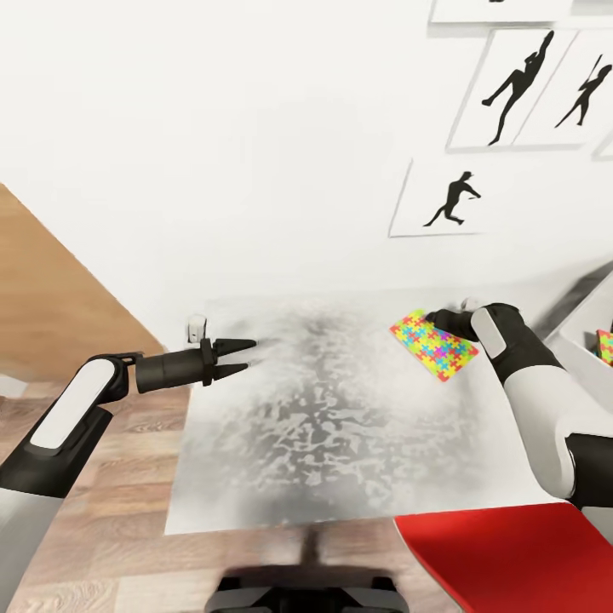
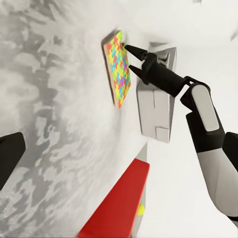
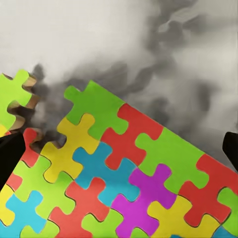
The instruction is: Put all the toys in the child's room - the three board games (two on the bed and one on the table), the two jigsaw puzzles on the table, and the tennis ball on the table - inside the toy box on the table in the child's room.
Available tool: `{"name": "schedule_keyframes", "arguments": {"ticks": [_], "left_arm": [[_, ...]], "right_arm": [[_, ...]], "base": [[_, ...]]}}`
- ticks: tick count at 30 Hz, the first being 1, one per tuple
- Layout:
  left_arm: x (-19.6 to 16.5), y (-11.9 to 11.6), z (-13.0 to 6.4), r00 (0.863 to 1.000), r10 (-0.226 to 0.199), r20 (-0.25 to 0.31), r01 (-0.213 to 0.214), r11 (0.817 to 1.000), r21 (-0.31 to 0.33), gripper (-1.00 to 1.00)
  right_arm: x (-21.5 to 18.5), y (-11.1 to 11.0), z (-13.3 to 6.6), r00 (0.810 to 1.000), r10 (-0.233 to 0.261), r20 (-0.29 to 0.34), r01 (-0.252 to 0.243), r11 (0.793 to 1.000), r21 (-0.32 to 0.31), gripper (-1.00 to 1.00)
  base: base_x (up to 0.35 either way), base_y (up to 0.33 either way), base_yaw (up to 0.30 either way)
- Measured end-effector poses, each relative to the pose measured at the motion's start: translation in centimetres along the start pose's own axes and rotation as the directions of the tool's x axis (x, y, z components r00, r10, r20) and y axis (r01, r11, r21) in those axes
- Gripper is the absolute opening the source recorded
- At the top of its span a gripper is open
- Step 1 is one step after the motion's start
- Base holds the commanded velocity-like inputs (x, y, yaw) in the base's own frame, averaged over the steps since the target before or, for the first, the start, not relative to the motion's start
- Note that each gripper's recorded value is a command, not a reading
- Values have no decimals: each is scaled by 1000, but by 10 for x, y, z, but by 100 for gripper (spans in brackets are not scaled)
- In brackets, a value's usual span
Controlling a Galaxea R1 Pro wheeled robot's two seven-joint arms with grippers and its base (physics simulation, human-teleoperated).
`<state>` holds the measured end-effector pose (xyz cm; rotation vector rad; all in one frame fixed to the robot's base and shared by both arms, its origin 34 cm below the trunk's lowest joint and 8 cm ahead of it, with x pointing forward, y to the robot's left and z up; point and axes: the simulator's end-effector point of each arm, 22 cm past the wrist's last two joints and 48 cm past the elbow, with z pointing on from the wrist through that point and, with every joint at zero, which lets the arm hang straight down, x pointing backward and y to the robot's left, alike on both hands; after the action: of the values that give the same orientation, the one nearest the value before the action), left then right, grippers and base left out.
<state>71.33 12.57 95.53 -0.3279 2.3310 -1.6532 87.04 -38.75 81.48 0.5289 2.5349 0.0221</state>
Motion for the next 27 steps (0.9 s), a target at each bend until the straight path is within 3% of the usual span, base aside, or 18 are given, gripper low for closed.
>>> {"name": "schedule_keyframes", "arguments": {"ticks": [27], "left_arm": [[-1, 0, 0, 1000, 0, 2, 0, 1000, 1, 100]], "right_arm": [[2, 4, 1, 1000, 3, -5, -3, 1000, -31, 100]], "base": [[-140, 262, 0]]}}
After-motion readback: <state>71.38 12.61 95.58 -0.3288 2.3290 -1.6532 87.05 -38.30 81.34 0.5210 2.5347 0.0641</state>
